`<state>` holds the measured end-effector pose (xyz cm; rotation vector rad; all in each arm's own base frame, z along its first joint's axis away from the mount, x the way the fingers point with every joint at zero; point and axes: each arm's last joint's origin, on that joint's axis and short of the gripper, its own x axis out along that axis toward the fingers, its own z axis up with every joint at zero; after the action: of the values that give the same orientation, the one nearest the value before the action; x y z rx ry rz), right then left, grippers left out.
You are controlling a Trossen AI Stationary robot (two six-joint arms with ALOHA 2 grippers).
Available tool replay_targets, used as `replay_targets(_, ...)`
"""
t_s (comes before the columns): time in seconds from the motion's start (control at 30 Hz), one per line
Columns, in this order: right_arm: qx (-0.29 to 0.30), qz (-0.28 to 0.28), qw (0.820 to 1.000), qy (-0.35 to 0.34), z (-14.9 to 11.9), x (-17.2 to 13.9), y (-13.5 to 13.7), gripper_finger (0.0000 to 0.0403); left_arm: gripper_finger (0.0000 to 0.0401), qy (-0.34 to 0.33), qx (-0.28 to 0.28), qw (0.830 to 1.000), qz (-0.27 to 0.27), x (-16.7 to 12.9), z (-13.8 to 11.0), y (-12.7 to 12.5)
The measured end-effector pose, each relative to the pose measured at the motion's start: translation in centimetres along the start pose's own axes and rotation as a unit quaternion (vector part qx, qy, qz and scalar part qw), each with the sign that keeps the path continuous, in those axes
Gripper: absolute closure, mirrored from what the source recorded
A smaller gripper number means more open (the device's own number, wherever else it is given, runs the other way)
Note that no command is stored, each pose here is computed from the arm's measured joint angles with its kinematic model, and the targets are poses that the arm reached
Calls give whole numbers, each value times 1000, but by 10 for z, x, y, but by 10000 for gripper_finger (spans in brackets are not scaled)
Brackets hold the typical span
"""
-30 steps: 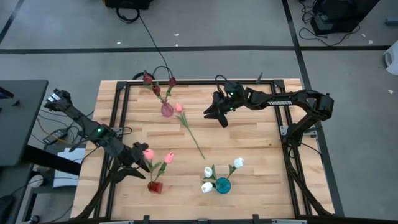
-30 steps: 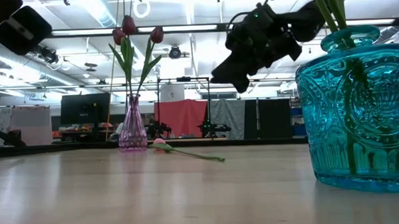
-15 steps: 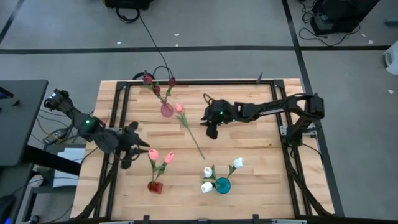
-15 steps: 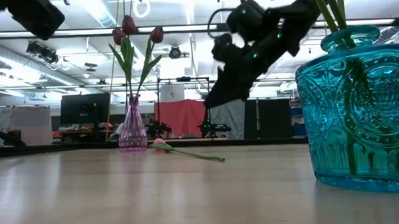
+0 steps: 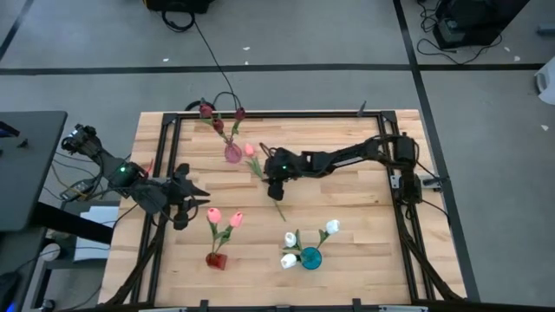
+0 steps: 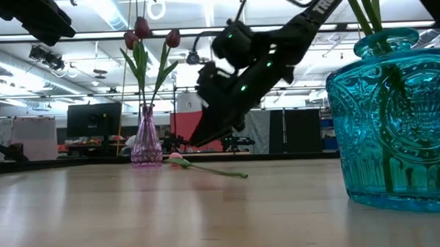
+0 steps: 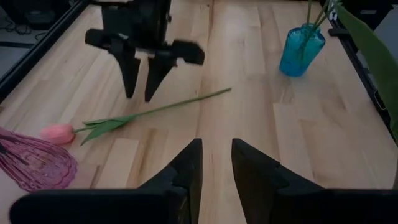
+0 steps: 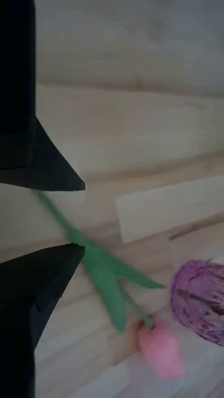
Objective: Sort flowers into vase by color
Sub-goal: Put the pink flower into the red vase
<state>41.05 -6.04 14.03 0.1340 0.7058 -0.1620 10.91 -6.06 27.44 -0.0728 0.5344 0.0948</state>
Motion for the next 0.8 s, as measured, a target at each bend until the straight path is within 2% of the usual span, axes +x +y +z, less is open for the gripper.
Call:
replay_targets(0.2, -13, -59, 998, 16, -8, 21, 3, 245, 311, -2, -16, 1000, -2, 0, 0, 0)
replay_targets(0.57, -9, -32, 999, 40, -20, 35, 1, 256, 312, -14, -90, 996, 10, 0, 2, 0)
replay_targets(0.7, -10, -44, 997, 57, -23, 34, 1, 291, 312, -21, -102, 995, 7, 0, 3, -1)
replay_targets(0.8, -15, -46, 996, 70, -24, 32, -2, 340, 312, -26, -104, 994, 6, 0, 4, -1)
